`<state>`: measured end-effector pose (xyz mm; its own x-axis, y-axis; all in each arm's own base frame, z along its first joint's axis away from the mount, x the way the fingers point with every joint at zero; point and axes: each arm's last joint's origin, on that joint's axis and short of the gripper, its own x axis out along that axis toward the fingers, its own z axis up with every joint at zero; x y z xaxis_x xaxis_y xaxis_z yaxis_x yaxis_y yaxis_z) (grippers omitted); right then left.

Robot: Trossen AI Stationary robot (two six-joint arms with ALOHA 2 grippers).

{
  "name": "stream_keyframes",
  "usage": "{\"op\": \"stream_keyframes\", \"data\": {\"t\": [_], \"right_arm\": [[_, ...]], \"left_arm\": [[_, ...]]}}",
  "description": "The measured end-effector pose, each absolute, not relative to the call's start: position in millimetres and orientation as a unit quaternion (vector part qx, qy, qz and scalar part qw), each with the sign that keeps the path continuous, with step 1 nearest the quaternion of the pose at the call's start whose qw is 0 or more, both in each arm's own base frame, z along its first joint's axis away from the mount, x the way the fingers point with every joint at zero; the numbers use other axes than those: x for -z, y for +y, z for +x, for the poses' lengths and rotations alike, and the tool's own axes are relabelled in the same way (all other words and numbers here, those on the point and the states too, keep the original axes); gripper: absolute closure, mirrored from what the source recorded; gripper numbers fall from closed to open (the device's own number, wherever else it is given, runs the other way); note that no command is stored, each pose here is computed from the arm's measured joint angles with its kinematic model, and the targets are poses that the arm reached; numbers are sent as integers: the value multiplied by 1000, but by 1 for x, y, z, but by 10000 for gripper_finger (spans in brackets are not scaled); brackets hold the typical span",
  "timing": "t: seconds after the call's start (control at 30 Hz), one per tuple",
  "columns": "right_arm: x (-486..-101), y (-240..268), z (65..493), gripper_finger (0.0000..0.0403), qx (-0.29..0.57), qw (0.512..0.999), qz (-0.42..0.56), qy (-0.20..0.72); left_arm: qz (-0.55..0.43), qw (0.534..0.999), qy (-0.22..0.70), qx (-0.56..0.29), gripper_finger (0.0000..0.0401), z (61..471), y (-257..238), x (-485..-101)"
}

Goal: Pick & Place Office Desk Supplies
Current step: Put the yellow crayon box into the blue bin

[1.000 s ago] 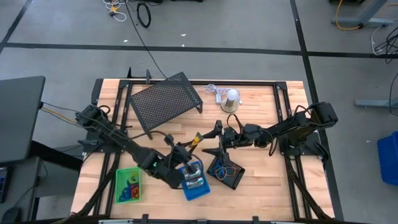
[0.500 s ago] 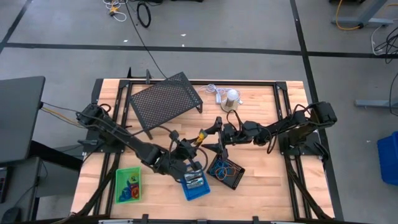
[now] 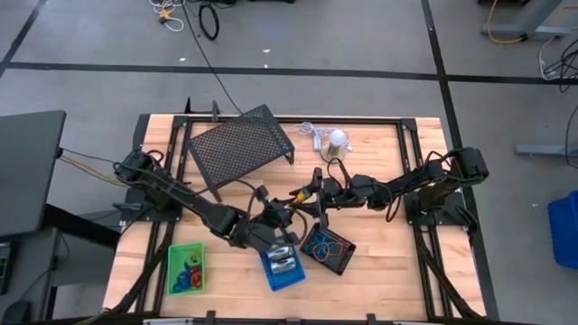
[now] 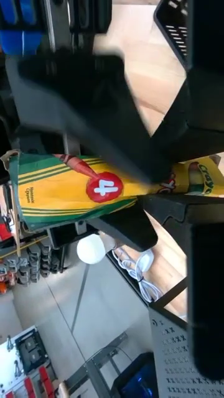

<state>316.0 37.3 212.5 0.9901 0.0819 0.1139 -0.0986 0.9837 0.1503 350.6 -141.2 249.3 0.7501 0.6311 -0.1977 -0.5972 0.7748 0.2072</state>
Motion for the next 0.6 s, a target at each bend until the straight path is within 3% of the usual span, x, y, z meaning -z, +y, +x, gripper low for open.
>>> {"op": "stream_keyframes", "data": {"t": [0.13, 0.17, 0.6], "right_arm": [[-212, 38, 316, 355, -58, 995, 61, -52], [-212, 39, 315, 362, -58, 995, 53, -54], [-213, 42, 315, 362, -53, 996, 48, -57]], "left_arm": [[55, 935, 127, -326, 370, 351, -142, -249], [52, 936, 126, -325, 370, 351, -142, -249], [58, 938, 130, -317, 370, 350, -144, -249]]}}
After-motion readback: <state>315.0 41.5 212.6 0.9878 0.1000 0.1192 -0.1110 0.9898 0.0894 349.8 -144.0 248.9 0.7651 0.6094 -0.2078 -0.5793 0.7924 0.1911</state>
